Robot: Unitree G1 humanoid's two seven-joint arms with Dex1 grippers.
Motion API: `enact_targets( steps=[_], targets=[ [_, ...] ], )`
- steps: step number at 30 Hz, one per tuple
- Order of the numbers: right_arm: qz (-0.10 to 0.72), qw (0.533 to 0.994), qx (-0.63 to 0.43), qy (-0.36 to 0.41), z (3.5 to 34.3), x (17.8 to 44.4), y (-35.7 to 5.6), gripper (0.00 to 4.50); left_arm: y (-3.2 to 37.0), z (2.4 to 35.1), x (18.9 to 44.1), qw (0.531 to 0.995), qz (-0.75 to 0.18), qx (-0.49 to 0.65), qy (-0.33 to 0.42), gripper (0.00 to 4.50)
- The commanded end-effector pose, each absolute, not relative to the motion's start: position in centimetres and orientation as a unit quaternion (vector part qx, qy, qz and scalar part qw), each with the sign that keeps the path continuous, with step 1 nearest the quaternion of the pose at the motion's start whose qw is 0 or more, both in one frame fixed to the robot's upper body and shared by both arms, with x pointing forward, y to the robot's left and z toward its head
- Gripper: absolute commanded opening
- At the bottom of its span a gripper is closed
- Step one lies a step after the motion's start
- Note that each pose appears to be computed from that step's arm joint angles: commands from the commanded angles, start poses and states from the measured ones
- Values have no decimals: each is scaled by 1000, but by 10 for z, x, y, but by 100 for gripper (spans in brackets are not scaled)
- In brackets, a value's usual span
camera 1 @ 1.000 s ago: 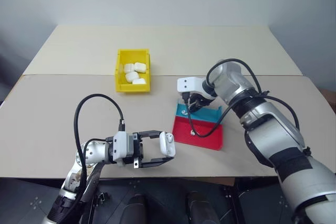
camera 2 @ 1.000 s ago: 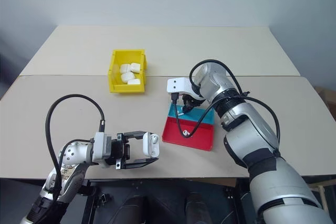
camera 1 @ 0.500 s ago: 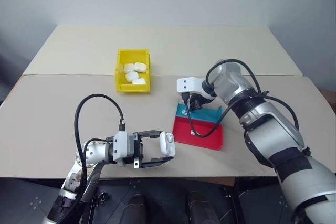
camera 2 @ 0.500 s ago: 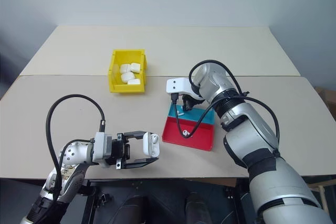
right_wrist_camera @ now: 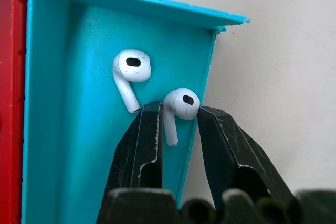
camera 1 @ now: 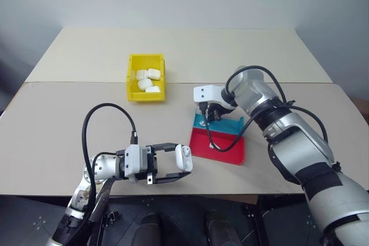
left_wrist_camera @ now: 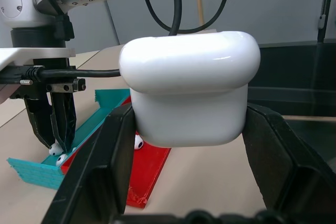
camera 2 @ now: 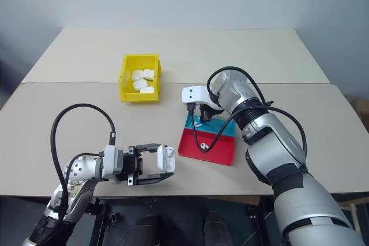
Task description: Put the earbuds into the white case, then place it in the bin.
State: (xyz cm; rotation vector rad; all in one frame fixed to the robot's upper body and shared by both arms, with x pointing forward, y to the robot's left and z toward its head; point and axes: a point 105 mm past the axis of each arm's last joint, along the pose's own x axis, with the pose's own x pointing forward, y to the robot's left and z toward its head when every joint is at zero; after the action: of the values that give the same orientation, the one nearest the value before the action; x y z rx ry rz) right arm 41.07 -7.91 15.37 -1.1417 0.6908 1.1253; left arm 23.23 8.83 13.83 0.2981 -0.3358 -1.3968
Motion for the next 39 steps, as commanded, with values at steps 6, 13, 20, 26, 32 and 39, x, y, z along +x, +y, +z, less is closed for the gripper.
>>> enact_targets(
  steps=[6,13,20,26,32,39],
  targets=[
    [493,653,-506,274,169,412,-75,130,87,146,232,738,-636,144,-174,277],
    [490,709,-449,237,200,409,-78,130,88,151,234,740,-632,142,-180,277],
    [518,796,-305,75,268,365,-99,130,86,168,240,749,-619,122,-203,277],
    [584,786,-167,-111,310,281,-118,130,75,198,244,742,-625,77,-231,277],
    [583,773,-94,-234,312,236,-120,130,54,212,250,718,-647,60,-250,277],
    [586,754,-46,-294,302,208,-106,130,40,222,255,708,-654,49,-263,277]
  ],
)
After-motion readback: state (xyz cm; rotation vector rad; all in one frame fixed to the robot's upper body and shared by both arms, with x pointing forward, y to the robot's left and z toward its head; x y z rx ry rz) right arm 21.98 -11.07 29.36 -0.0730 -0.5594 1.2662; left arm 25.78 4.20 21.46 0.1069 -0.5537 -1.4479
